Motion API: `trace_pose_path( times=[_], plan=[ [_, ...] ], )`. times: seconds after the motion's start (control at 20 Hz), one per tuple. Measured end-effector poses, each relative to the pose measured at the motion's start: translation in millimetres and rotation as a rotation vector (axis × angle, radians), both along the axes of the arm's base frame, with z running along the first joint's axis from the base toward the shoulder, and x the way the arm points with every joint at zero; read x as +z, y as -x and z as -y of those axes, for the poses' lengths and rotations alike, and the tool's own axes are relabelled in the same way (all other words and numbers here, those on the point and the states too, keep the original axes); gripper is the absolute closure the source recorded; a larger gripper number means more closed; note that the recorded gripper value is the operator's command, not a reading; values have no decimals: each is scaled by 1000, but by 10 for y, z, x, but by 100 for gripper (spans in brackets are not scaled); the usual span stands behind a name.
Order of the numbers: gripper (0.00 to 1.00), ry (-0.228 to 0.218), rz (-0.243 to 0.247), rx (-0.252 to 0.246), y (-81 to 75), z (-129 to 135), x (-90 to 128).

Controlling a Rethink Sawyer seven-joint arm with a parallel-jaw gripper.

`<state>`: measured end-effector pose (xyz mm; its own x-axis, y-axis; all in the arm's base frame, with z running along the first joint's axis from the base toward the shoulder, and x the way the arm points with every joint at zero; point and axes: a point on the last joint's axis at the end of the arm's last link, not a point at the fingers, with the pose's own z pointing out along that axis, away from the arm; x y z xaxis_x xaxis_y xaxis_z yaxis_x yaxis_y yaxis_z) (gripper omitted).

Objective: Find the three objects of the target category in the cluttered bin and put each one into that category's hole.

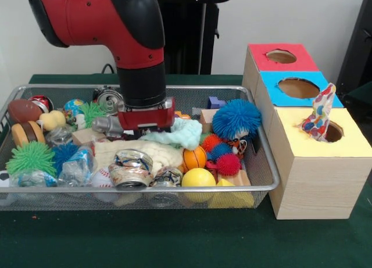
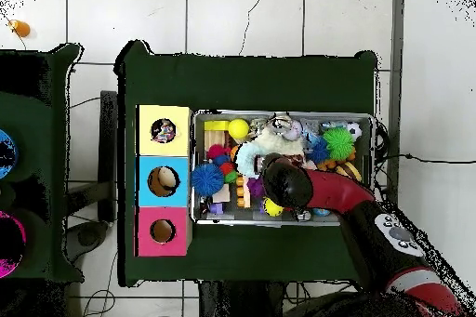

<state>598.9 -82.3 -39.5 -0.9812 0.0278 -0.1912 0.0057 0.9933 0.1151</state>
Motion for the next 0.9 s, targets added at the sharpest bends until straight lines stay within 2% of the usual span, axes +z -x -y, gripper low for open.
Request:
trace_pose_path(
  times=[0.15, 0.2, 0.6, 0.9],
  plan=[
    [0, -11, 13, -18, 47, 34, -47],
    [100, -14, 17, -24, 62, 44, -61],
    [100, -65, 34, -60, 88, 24, -76],
    [100, -178, 24, -148, 134, -11, 31]
  ],
)
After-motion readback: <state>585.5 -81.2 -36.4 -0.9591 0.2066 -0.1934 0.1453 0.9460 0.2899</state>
